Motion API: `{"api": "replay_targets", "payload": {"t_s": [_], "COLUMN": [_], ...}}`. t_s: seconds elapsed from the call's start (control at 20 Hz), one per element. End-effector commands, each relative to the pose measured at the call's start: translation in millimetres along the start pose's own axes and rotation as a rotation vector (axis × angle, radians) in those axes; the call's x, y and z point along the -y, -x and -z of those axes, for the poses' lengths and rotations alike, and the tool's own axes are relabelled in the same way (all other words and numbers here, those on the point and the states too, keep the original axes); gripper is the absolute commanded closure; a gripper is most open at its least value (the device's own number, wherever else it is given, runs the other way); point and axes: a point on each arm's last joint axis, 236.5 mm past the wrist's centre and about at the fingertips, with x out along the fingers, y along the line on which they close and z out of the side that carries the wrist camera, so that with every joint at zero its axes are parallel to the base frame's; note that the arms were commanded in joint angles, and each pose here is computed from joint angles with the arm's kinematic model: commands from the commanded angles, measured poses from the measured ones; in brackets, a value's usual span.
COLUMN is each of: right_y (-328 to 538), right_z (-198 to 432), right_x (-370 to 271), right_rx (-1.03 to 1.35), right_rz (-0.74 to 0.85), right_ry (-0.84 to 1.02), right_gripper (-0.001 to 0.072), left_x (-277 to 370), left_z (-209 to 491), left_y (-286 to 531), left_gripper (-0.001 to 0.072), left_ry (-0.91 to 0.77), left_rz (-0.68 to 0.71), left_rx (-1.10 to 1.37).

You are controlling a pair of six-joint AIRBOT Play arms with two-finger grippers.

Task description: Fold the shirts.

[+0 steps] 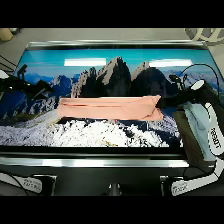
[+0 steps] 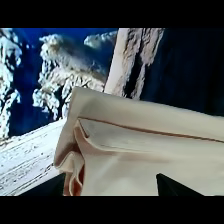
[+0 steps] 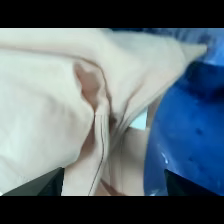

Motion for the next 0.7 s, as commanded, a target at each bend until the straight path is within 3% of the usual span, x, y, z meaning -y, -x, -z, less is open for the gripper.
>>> {"api": "replay_targets", "payload": {"t_s": [0.0,0.4,0.5,0.55,0.6,0.65], "right_y": [-7.9,-48.1,-49.7,-48.6,-46.0,-40.7], "right_z": [8.7,1.6,-6.3,-9.0,-13.0,-18.5], "right_x": [-7.6,-27.8,-37.9,-40.2,-42.2,-46.1], "right_rx": [-0.032,-0.009,0.017,0.026,0.039,0.057], "right_rz": [-0.073,-0.267,-0.329,-0.339,-0.347,-0.360], "right_ry": [-0.039,-0.222,-0.262,-0.267,-0.270,-0.270], "right_gripper": [-0.0008,-0.0008,0.0037,0.0187,0.0515,0.0686], "left_x": [25.5,75.9,84.3,88.8,94.3,100.5], "left_z": [-0.7,19.7,23.7,26.1,29.2,32.3], "left_y": [35.5,67.4,63.6,60.6,55.7,49.1], "left_gripper": [0.0046,0.0067,0.0067,0.0067,0.0067,0.0119], "left_ry": [-0.072,-0.213,-0.232,-0.242,-0.255,-0.269], "left_rz": [0.008,0.028,0.034,0.037,0.041,0.046], "left_rx": [0.059,0.093,0.082,0.075,0.063,0.049]}}
